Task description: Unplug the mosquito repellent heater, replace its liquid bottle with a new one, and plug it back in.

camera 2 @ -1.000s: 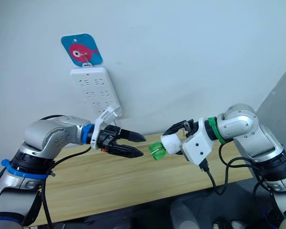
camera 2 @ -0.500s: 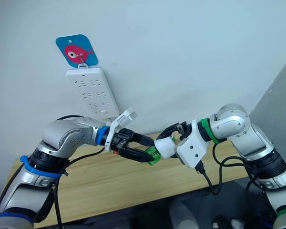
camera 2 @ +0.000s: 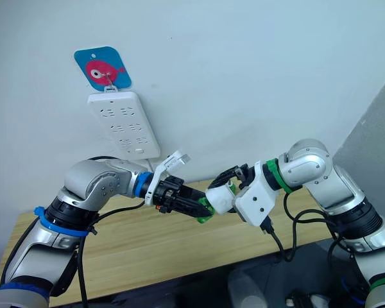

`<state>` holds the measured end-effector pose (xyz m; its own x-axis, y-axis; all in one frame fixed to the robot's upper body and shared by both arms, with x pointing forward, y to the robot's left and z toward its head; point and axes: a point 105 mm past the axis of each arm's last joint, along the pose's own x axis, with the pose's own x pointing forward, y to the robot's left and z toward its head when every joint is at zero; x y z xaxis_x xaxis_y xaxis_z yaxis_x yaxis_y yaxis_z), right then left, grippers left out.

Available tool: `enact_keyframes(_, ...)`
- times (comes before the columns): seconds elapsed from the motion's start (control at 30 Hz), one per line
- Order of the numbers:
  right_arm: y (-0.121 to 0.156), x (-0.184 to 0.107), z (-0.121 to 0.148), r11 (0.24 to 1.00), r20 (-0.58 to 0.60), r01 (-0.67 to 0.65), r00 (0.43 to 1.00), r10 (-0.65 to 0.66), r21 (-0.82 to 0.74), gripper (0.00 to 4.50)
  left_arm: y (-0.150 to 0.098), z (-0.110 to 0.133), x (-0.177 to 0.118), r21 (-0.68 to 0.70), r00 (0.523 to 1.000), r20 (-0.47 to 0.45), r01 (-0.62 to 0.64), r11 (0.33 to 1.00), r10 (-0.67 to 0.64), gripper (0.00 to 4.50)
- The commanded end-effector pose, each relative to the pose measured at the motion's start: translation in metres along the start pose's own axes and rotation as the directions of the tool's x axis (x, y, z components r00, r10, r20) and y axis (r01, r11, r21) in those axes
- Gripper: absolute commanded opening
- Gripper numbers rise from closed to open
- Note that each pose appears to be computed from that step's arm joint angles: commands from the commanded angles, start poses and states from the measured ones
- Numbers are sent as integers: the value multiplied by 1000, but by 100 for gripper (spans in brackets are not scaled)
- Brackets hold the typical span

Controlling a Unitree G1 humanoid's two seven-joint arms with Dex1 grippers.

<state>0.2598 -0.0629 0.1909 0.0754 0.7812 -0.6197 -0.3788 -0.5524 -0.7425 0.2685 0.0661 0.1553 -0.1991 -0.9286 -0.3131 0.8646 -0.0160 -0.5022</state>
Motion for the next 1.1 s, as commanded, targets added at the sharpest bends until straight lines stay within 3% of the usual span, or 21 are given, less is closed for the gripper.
enact_keyframes(0.03, -12, -4, 10, 997, 24, 39, 999, -37, -62, 300, -5, 4, 1, 24, 1000, -6, 15, 1000, -15, 230)
enact_keyframes(0.8, -9, -3, 15, 998, 64, 43, 997, -40, -44, 300, -5, 2, -4, 19, 999, 21, 42, 999, -43, 230)
enact_keyframes(0.97, -8, -4, 13, 997, 57, 59, 997, -57, -43, 450, -5, 3, -4, 23, 999, 25, 45, 999, -45, 230)
enact_keyframes(1.1, -5, -7, 9, 998, 31, 45, 999, -44, -49, 450, -5, 4, -5, 27, 998, 48, 34, 999, -35, 230)
